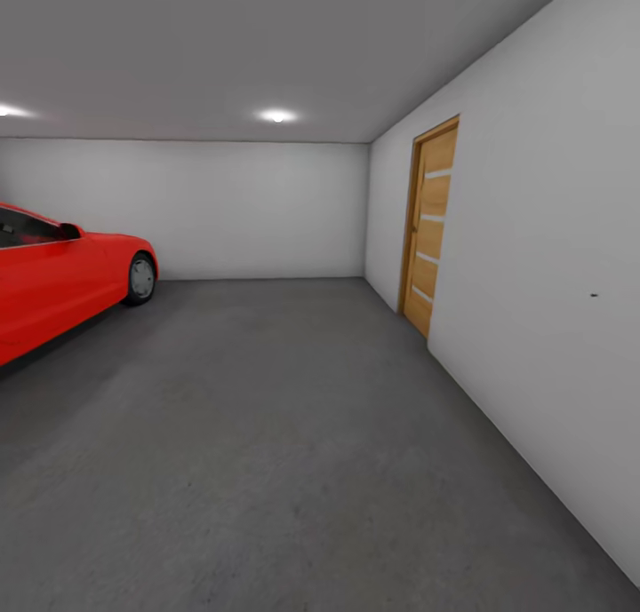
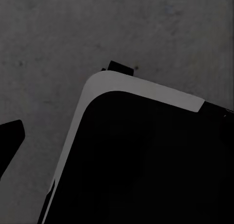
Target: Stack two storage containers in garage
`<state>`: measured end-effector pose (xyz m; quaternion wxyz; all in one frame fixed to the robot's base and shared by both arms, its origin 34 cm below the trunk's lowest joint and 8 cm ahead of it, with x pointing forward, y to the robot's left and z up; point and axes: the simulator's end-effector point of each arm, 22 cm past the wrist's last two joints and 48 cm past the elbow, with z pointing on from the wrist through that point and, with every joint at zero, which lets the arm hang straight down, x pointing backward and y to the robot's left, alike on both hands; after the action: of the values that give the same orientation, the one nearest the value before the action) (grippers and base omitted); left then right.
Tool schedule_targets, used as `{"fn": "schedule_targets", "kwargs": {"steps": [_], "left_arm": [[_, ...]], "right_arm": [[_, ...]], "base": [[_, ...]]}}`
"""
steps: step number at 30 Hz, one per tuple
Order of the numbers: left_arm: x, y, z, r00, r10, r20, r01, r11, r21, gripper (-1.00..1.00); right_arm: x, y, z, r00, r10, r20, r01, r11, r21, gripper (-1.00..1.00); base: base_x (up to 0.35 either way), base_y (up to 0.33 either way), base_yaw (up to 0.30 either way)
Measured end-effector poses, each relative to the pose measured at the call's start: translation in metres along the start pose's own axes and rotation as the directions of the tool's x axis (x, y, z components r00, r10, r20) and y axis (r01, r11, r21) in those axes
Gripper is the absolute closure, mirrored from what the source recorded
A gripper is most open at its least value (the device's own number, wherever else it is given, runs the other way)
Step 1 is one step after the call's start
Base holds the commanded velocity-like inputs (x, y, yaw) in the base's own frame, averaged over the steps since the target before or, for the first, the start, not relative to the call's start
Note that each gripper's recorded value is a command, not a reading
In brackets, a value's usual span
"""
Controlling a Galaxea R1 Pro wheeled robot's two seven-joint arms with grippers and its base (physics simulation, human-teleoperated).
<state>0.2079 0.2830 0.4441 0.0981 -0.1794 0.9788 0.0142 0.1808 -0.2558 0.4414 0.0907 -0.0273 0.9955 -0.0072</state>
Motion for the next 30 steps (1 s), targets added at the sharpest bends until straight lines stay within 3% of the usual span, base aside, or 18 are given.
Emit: {"fn": "schedule_targets", "kwargs": {"steps": [30], "left_arm": [[-0.0003, 0.0001, 0.0, 1.0, -0.002, 0.0, 0.002, 1.0, -0.001, -1.0]], "right_arm": [[-0.0009, 0.0011, 0.0, 1.0, 0.02, 0.003, -0.02, 1.0, 0.001, -1.0]], "base": [[0.324, 0.0, 0.0]]}}
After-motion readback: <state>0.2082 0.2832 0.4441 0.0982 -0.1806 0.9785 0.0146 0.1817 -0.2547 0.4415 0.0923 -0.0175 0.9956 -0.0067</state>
